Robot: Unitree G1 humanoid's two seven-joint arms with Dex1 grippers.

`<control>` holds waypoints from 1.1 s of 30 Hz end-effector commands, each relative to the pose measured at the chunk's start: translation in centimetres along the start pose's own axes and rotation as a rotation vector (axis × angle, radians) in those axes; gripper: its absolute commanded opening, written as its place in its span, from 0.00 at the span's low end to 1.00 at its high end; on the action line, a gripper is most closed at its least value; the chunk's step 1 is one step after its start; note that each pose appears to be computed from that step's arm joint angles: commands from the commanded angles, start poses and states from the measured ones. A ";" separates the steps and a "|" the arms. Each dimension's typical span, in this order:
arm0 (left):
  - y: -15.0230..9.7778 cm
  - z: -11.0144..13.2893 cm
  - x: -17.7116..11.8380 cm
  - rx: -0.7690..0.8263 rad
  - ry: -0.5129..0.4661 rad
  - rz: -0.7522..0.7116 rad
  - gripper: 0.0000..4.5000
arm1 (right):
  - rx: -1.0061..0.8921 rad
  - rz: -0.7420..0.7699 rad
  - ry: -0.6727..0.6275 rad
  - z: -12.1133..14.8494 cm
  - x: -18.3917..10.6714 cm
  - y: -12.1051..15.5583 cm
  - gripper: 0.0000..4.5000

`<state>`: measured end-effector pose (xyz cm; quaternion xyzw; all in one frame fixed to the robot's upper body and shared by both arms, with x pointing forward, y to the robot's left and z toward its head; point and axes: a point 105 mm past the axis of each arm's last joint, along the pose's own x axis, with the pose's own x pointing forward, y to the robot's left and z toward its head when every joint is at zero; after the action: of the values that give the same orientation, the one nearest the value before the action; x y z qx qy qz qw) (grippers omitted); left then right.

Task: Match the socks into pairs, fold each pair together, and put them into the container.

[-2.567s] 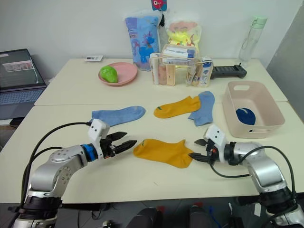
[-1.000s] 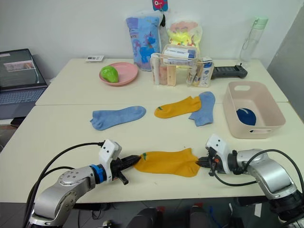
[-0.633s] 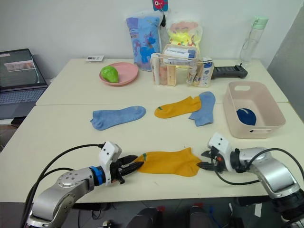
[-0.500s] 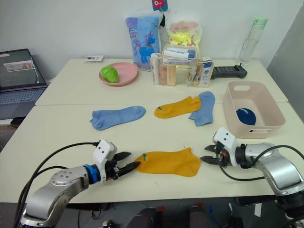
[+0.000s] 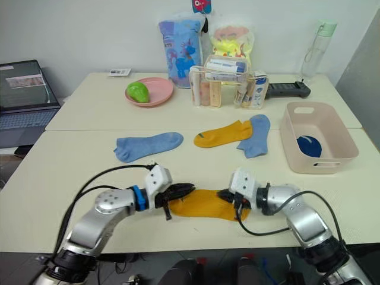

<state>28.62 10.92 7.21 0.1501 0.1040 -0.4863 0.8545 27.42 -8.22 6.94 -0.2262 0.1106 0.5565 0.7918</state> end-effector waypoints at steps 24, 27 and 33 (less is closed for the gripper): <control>-1.8 -2.8 -4.5 0.061 0.105 -0.054 0.01 | -0.057 0.067 0.110 -2.4 -4.0 1.9 0.00; -1.5 -4.3 -5.2 0.048 0.134 -0.016 0.01 | -0.066 0.064 0.151 -3.4 -5.2 1.9 0.00; -1.9 -4.4 -6.0 0.021 0.118 -0.019 0.01 | -0.024 0.002 0.118 -2.4 -6.8 1.0 0.00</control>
<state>24.15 15.71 5.22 0.1894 0.1279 -0.4903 0.8411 24.04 -14.60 6.51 -0.2759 0.1600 0.5527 0.7699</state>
